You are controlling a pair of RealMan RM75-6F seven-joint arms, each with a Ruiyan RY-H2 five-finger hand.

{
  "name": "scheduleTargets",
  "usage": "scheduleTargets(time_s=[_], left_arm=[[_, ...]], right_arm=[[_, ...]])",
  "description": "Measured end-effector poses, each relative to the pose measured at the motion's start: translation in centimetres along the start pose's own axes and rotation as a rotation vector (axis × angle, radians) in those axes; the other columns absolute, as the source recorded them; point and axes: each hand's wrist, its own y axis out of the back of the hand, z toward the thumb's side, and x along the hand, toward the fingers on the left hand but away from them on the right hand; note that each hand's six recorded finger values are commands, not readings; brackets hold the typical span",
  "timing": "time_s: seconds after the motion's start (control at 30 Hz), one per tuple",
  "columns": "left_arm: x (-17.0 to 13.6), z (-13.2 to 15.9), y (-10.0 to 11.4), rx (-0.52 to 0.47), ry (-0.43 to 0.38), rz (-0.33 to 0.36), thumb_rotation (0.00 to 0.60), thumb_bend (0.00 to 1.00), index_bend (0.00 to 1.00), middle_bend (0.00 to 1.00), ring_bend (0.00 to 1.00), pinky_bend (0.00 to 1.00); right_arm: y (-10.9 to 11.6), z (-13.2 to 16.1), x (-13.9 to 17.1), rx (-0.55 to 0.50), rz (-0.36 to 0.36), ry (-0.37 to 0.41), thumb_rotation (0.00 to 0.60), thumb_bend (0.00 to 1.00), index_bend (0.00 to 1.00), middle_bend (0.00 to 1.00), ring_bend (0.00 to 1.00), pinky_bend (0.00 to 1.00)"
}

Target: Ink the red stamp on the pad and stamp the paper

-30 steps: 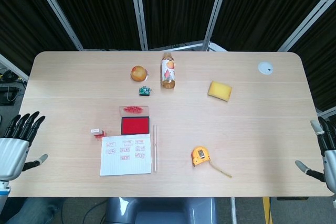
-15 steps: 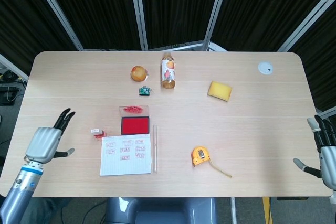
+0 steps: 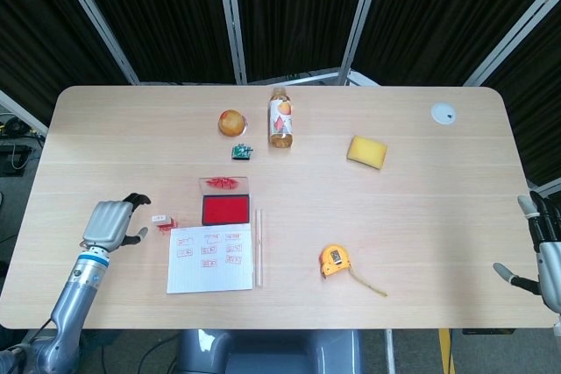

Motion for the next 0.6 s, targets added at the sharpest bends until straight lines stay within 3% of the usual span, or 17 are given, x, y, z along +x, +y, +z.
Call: scheduleTargets(time_s=[0.6], left_arm=[[2.6,0.6,-2.9,0.014,0.017,-0.04,0.6,0.26,0.37,0.4,0.84,0.86]], right_arm=[[-0.8,-0.5,-0.7,0.015,0.022,-0.024,0.6,0.0,0.0,0.0,0.0,0.0]])
